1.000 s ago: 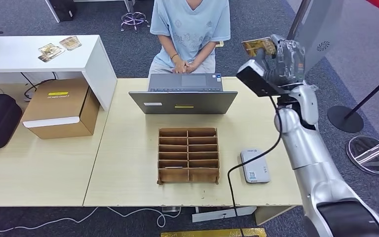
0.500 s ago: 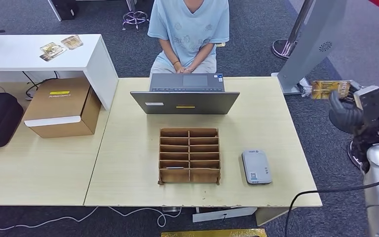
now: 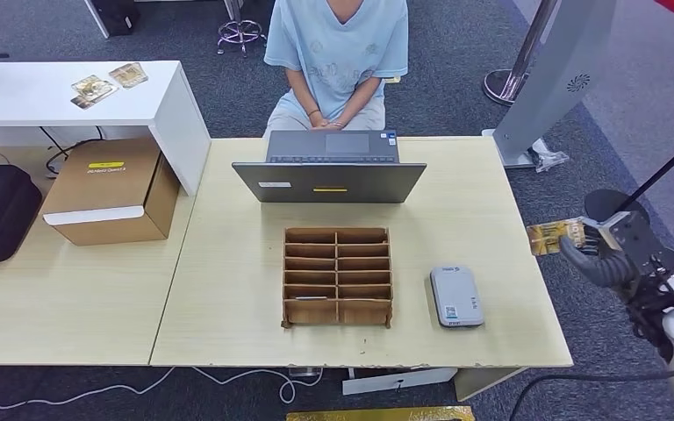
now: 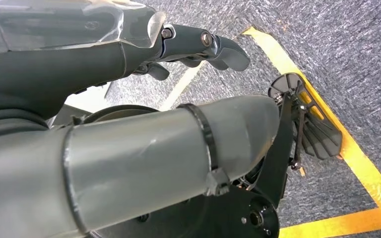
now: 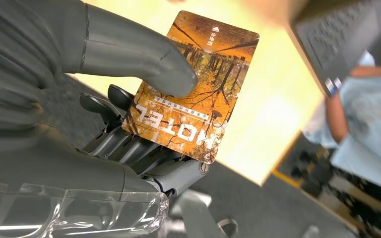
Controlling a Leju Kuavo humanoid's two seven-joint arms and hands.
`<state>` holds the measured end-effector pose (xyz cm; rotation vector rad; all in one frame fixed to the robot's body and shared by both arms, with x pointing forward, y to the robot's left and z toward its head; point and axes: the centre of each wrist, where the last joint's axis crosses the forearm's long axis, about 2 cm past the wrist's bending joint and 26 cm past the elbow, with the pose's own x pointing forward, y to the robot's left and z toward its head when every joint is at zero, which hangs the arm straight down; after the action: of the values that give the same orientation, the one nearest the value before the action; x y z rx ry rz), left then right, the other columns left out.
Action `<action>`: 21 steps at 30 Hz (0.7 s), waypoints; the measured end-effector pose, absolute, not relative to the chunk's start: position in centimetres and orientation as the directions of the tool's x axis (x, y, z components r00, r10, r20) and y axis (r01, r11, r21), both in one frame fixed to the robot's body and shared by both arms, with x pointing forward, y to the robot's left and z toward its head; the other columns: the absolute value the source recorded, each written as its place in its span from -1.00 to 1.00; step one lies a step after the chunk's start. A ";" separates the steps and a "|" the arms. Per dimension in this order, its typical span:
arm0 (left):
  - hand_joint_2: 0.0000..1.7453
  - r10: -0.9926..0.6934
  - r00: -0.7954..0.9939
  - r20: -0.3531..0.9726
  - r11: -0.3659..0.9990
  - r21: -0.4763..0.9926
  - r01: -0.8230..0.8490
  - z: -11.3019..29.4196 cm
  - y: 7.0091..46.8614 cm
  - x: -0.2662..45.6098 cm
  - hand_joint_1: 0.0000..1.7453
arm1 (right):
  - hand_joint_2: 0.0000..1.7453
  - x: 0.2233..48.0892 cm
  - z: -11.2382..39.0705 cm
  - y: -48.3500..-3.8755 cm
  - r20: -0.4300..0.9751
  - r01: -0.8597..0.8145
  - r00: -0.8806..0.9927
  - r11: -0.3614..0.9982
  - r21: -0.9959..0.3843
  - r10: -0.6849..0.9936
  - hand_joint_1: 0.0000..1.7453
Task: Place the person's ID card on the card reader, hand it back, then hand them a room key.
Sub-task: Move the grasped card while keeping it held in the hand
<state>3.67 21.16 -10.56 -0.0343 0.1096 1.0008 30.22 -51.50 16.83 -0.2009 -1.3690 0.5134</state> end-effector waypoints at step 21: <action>-1.00 0.836 0.535 -0.120 0.540 0.010 -0.842 -10.6 21.3 3.7 -1.00 | 1.00 27.9 16.1 -51.8 0.863 -0.506 0.240 0.816 -0.280 0.444 1.00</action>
<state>3.68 21.32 -10.59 -0.0516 0.1151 0.9995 27.86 -51.84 16.09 0.0614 -1.1585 0.6506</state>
